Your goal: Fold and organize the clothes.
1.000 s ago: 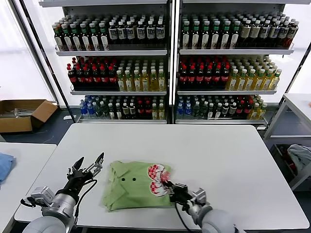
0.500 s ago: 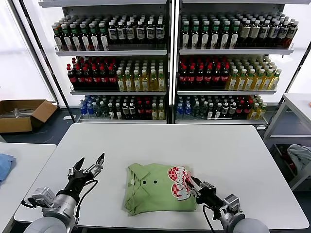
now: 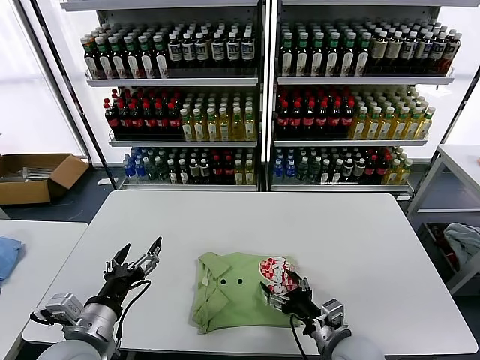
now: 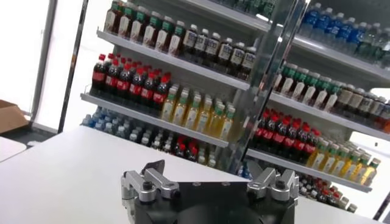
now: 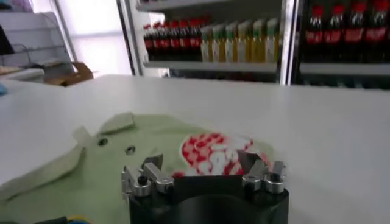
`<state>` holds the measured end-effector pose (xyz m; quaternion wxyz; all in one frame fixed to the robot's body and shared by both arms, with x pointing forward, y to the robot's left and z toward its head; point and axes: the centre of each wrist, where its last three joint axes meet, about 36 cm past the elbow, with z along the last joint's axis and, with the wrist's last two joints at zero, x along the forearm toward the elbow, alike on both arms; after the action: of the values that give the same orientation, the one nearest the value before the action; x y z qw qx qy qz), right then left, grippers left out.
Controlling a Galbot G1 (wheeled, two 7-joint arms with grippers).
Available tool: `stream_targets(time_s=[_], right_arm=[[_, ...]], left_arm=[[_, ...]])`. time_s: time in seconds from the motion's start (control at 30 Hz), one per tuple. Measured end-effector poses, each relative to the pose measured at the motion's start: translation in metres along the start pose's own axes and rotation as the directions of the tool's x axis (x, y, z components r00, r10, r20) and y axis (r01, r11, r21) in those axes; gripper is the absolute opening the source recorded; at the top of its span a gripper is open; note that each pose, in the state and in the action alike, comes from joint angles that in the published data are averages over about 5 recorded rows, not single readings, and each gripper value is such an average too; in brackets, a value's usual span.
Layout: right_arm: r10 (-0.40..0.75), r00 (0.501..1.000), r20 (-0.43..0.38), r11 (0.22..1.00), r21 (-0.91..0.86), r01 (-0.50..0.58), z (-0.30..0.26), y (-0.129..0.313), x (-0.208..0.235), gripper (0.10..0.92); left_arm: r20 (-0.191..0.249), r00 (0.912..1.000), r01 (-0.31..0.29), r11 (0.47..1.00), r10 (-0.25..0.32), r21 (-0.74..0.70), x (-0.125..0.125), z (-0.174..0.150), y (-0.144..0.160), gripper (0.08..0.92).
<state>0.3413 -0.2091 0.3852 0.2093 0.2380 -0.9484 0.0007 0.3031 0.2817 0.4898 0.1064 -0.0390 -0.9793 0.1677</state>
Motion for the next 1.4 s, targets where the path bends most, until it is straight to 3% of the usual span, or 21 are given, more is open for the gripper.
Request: stream_targets(time_s=[0.2,0.43,0.57,0.9,1.07,1.2,1.4], right_arm=[[0.017,1.0,-0.023,1.0,-0.023,-0.018,0.0,0.01,-0.006,0.822],[-0.006,0.996,0.086,0.999,-0.037,0.009,-0.032,0.03,-0.011,0.823],[-0.03,0.994,0.108,0.999,-0.022,0.033,-0.042,0.042,-0.022,0.823],[-0.016,1.0,-0.017,0.999,0.035,0.017,-0.02,0.061,-0.066,0.823],[-0.007,1.0,-0.03,0.999,0.041,0.008,-0.015,0.062,-0.072,0.823],[-0.012,0.999,0.033,0.999,0.032,0.011,-0.025,0.06,-0.07,0.823],[-0.008,0.981,0.195,1.0,0.02,0.004,-0.055,0.046,-0.05,0.823]], left_arm=[[0.003,1.0,0.002,1.0,-0.002,0.003,0.002,0.001,0.001,0.823],[-0.002,1.0,-0.009,1.0,0.009,-0.005,0.001,0.001,-0.001,0.823],[-0.008,1.0,-0.005,1.0,0.005,-0.005,0.002,0.003,0.001,0.823],[-0.005,0.9999,0.01,1.0,-0.01,0.001,0.004,0.004,0.004,0.823],[-0.004,0.9999,0.014,1.0,-0.014,0.006,0.001,0.005,0.005,0.823],[-0.003,0.9999,0.014,1.0,-0.014,0.003,-0.002,0.005,0.007,0.823],[0.002,0.9999,0.016,1.0,-0.016,-0.007,-0.005,0.004,0.012,0.823]])
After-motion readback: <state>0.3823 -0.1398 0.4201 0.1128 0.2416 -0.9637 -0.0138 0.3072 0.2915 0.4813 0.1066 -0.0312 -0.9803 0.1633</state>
